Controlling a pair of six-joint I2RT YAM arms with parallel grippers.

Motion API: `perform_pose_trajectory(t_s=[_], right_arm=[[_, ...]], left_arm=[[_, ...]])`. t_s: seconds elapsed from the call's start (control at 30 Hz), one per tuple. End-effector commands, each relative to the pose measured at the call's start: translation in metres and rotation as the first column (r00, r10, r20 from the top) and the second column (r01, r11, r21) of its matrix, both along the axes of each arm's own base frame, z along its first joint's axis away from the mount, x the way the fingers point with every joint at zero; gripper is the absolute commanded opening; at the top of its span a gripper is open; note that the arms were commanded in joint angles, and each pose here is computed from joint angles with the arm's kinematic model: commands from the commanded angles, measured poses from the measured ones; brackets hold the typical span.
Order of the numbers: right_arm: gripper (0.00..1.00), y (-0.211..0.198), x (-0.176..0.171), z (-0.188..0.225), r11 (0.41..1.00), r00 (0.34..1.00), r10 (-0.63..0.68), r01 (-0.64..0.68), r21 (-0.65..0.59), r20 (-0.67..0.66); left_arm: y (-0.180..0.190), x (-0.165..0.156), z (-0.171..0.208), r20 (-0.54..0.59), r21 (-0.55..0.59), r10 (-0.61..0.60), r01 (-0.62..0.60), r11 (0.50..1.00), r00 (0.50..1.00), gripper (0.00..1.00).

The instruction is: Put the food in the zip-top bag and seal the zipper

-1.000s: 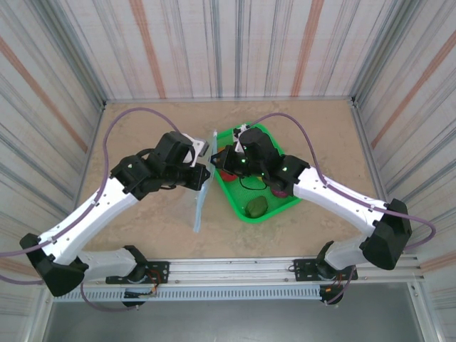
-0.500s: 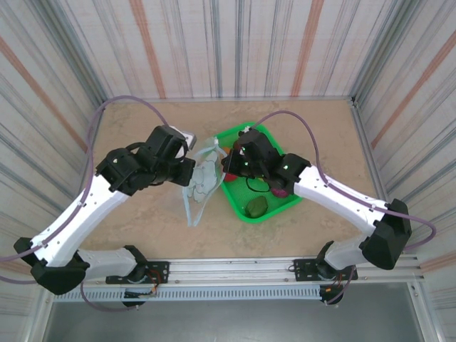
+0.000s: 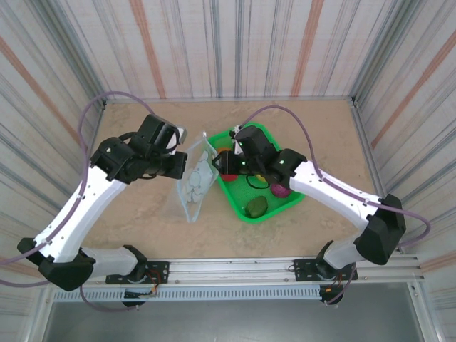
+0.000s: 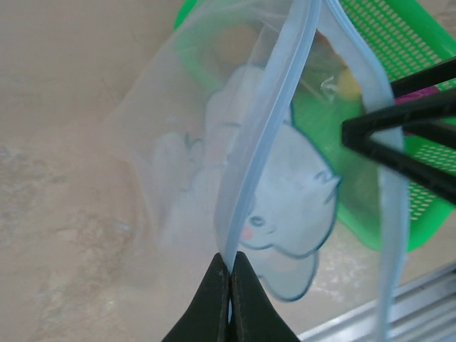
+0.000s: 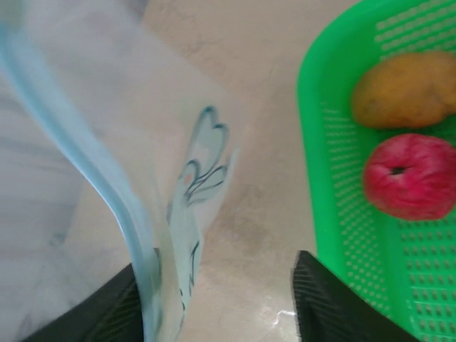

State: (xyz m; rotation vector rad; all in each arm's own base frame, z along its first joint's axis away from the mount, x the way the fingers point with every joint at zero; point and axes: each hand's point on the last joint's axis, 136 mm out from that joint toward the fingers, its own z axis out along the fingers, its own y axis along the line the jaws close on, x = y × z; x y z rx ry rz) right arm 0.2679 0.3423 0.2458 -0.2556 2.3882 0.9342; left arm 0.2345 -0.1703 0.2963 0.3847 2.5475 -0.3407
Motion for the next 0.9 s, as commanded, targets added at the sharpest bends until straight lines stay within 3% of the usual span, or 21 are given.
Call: perform_pose_trajectory(t_s=[0.0,0.23,0.4,0.57,0.67,0.73,0.87], right_arm=[[0.64,0.030,-0.017,0.010,0.989,0.989,0.145,-0.146,0.023,0.030],[0.63,0.025,-0.020,-0.045,0.977,0.990,0.132,-0.138,-0.160,-0.048],[0.55,-0.003,-0.010,-0.049,0.959,0.996,0.083,-0.075,-0.272,0.016],[0.57,-0.025,0.006,-0.060,0.949,0.999,0.045,-0.047,-0.313,-0.015],[0.66,-0.011,0.002,-0.050,0.965,0.995,0.103,-0.101,-0.243,-0.002],[0.73,0.010,-0.010,-0.030,0.977,0.982,0.190,-0.189,-0.104,0.008],[0.75,0.031,-0.025,0.006,0.952,0.953,0.298,-0.301,0.050,0.060]], left_arm=[[-0.019,-0.001,-0.003,-0.050,-0.106,-0.028,0.023,0.994,0.998,0.00],[0.004,0.010,0.001,-0.029,-0.099,0.061,-0.063,0.993,0.998,0.00],[0.031,0.012,-0.002,-0.028,-0.107,0.138,-0.141,0.984,0.990,0.00],[0.050,0.011,-0.011,-0.032,-0.076,0.188,-0.190,0.979,0.982,0.00],[0.053,0.012,-0.018,-0.056,-0.102,0.204,-0.209,0.973,0.977,0.00],[0.048,0.014,-0.024,-0.085,-0.149,0.198,-0.209,0.967,0.977,0.00],[0.033,0.022,-0.035,-0.139,-0.227,0.180,-0.208,0.951,0.974,0.00]])
